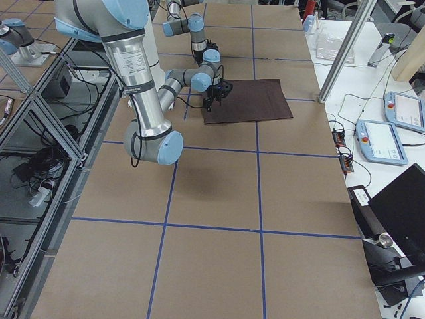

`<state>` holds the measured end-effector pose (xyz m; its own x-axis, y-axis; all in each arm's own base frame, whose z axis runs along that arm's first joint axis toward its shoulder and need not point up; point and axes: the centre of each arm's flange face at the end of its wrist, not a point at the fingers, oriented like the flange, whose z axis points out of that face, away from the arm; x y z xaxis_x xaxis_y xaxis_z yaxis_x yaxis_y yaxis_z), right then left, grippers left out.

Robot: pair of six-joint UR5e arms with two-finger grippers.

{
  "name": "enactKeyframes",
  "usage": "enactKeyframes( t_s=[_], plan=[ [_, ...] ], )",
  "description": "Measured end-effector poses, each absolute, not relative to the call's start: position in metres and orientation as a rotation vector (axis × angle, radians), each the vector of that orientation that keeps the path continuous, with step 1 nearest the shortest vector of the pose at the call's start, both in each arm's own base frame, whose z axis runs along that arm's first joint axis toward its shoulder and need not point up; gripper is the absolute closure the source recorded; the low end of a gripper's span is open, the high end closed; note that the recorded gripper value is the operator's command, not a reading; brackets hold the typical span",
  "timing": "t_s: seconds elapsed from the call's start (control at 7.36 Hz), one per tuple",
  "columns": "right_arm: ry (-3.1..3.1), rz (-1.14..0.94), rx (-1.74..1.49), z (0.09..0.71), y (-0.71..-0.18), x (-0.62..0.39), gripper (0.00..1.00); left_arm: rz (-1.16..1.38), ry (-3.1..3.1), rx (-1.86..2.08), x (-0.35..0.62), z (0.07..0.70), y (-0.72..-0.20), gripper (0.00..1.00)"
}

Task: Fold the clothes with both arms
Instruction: 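Move both grippers to the shirt corners nearest the robot, then grasp the shirt corners nearest the robot with both grippers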

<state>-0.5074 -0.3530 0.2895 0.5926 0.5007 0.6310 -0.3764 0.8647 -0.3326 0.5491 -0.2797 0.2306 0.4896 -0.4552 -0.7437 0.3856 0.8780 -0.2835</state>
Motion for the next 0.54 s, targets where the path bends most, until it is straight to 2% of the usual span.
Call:
enactKeyframes(
  t_s=[0.54],
  plan=[
    [-0.726,0.544,-0.177,0.325,-0.325,-0.526,0.0,-0.51,0.931,-0.085,0.55,0.229,-0.279,1.0]
  ],
)
